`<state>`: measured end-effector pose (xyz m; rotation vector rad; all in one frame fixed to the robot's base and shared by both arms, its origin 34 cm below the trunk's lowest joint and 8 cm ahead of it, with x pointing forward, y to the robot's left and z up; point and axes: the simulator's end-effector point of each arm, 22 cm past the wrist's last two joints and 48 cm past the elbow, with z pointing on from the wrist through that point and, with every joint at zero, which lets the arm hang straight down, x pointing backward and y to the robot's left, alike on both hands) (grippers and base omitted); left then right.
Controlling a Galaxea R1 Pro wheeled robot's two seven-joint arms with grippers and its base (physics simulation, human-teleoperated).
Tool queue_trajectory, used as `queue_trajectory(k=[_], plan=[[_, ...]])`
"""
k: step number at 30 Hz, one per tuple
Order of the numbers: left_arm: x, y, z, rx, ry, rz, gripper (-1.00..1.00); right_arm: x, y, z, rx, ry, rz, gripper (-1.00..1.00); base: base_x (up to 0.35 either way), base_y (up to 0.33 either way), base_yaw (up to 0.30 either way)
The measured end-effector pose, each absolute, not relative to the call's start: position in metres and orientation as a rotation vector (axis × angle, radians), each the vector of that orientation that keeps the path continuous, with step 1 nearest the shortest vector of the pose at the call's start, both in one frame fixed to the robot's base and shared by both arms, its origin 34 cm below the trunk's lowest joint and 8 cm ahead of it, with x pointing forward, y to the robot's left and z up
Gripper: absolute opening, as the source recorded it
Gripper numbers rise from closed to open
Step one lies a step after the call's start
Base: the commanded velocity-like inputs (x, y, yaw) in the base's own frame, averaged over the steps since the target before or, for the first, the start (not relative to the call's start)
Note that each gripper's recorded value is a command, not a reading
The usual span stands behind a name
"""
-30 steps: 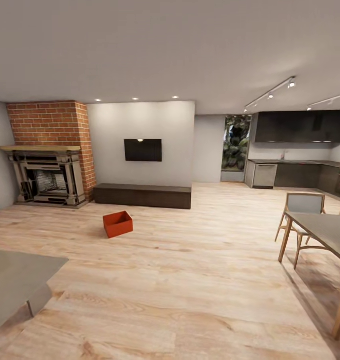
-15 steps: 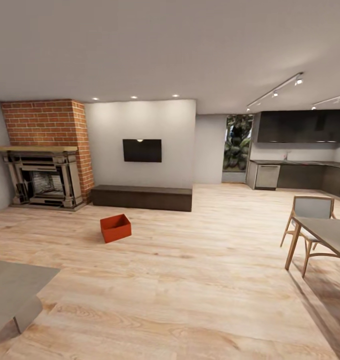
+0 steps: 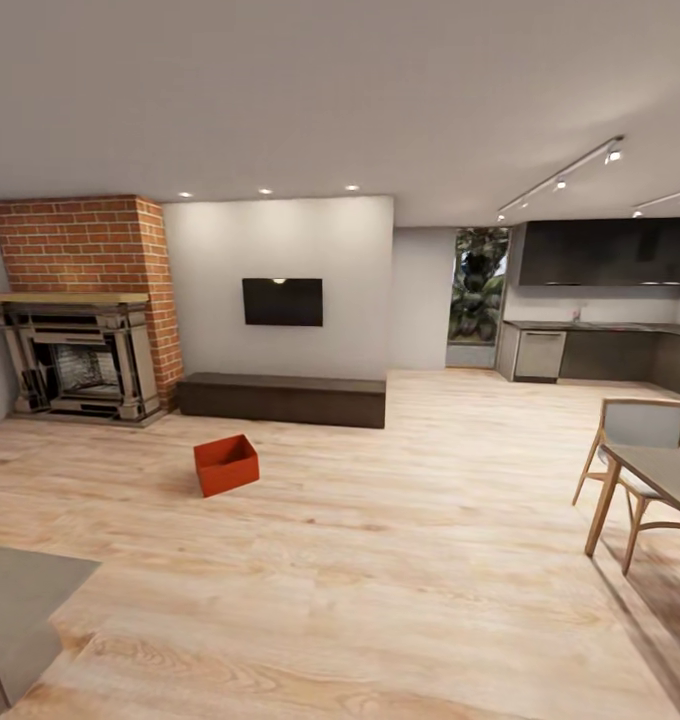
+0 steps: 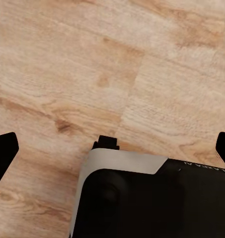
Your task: Move the two storage containers from the living room to the garage. In the garage, place one container on the floor and stack the other container on top of it (either order is fine).
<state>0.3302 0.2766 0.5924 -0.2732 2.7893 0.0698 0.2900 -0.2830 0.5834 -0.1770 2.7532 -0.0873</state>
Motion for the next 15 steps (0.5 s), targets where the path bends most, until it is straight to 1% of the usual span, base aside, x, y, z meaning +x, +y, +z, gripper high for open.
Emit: queue_trajectory(k=[15], plan=[[0.3302,0.2763,0.5924,-0.273,2.789,0.069,1.0,0.2904,-0.283,0.5836,-0.177,2.751,-0.087,1.0,0.324,0.0,0.0]])
